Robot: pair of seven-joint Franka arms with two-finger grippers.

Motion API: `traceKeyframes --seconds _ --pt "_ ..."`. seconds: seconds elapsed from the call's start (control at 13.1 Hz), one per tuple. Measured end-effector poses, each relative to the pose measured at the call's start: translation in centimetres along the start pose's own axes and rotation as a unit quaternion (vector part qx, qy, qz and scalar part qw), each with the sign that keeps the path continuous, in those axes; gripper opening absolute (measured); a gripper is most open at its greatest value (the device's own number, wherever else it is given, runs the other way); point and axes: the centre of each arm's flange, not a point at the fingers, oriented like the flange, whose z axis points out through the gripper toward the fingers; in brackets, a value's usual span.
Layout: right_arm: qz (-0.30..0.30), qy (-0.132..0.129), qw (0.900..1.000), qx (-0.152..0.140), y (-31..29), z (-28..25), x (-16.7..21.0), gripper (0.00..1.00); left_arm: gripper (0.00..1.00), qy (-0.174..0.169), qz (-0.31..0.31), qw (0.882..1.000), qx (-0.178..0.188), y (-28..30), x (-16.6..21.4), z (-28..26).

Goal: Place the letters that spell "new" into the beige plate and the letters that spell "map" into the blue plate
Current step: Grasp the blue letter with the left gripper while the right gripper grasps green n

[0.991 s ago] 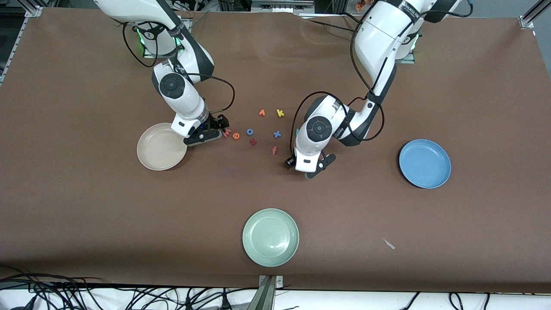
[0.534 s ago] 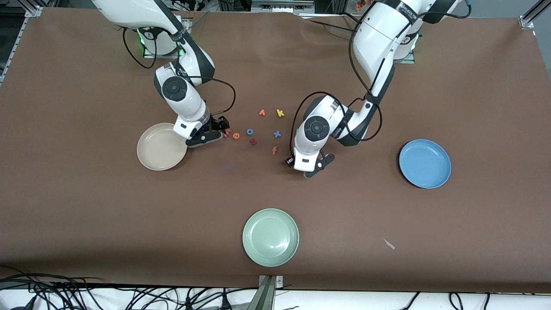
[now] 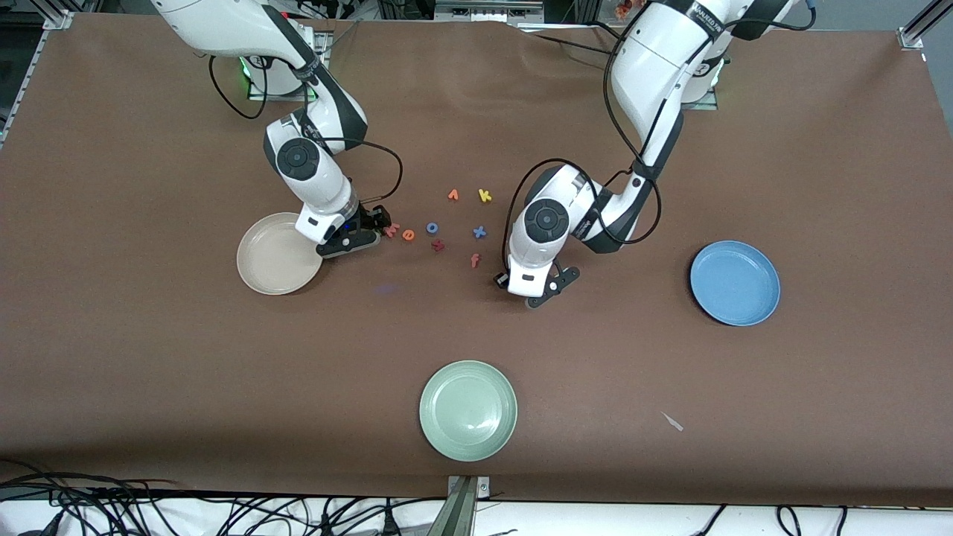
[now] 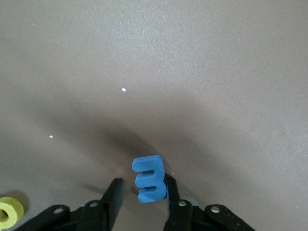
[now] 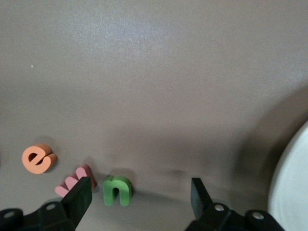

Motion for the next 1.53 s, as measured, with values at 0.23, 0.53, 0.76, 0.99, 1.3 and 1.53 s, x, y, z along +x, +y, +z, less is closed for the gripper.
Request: traceKeyframes --seconds 0.23,0.53,0.76,0.99,1.3,1.53 --pt "0.0 0.0 1.0 0.0 0.0 0.2 -0.1 0.89 0.38 0.0 0.0 1.0 0.001 0.0 0.1 -0.1" --pt "0.0 0.002 1.0 0.003 0.1 0.8 -0.5 0.89 0.31 0.0 -0.001 1.0 0.006 -0.1 0.2 -0.2" --pt "0.0 0.003 1.0 0.004 0.1 1.1 -0.6 0.89 0.28 -0.002 -0.004 1.0 0.023 -0.4 0.8 -0.4" --pt "0.0 0.006 1.0 0.004 0.1 1.1 -0.6 0.84 0.28 -0.006 -0.006 0.999 0.039 -0.3 1.1 -1.3" --pt "-0.001 0.008 1.0 0.004 0.2 1.1 -0.6 0.72 0.28 -0.003 0.003 0.998 0.058 -0.1 1.9 -2.8" --pt "-0.003 0.009 1.0 0.004 0.1 1.1 -0.6 0.56 0.28 -0.014 0.026 0.996 0.081 -0.7 3.6 -4.6"
